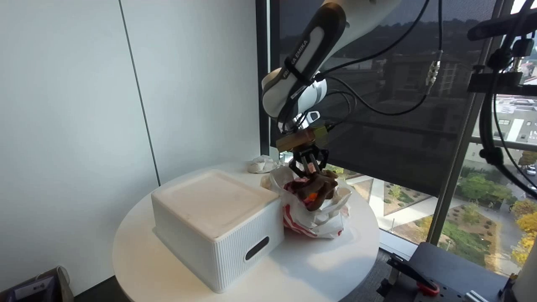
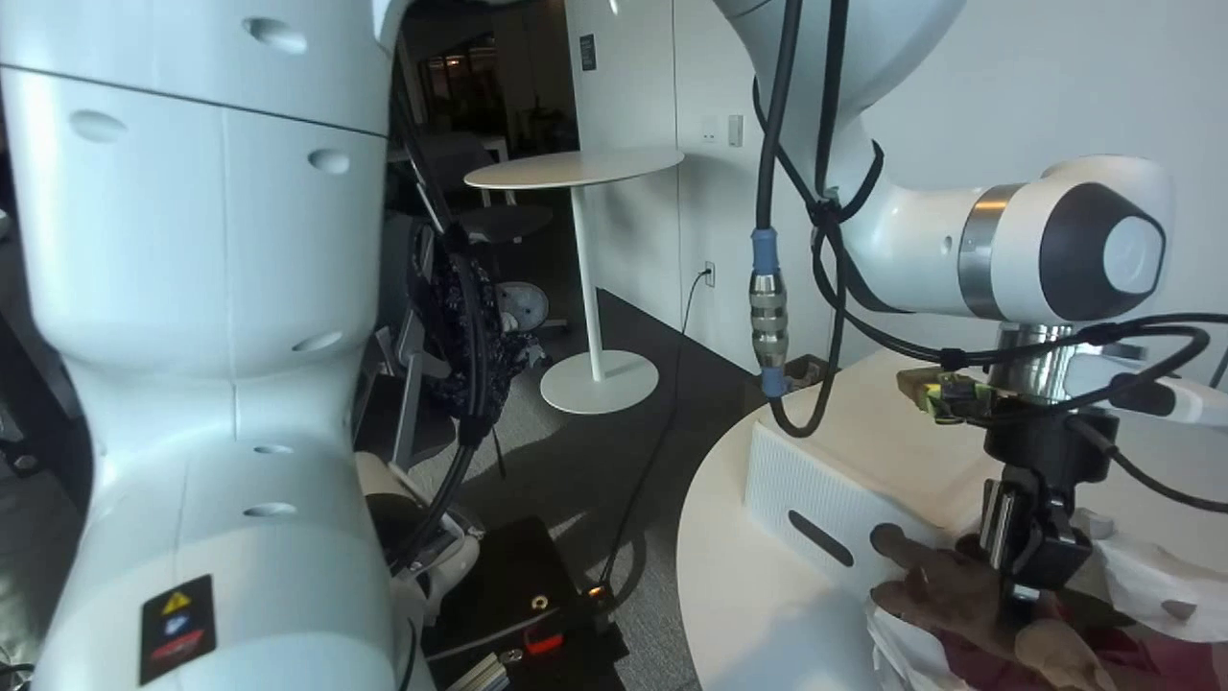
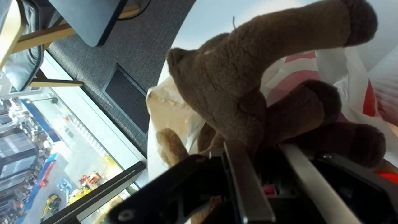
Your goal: Put the items in the plastic bag on the white basket
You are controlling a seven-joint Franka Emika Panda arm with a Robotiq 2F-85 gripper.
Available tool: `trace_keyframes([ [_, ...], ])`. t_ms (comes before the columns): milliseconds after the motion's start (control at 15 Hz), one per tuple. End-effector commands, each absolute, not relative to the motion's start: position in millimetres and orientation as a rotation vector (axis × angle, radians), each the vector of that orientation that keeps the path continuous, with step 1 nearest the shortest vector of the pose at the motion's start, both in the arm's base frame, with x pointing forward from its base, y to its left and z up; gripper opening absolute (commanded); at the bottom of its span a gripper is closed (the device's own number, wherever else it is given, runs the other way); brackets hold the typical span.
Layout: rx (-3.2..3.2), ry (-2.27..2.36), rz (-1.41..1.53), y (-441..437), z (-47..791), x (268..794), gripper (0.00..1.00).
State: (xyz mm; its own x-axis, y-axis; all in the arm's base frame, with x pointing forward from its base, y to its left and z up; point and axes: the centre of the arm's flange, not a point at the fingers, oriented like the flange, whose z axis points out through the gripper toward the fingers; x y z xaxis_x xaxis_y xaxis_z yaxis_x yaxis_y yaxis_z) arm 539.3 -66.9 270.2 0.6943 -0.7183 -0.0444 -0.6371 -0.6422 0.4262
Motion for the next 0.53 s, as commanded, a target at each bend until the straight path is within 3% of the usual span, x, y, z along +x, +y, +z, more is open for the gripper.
trace_keyframes([
  [0,2.535,-1.005,-0.203,-50.8,335.3,531.6,0.11],
  [467,2.796,-0.777,0.227,21.6,394.8,542.6,0.12],
])
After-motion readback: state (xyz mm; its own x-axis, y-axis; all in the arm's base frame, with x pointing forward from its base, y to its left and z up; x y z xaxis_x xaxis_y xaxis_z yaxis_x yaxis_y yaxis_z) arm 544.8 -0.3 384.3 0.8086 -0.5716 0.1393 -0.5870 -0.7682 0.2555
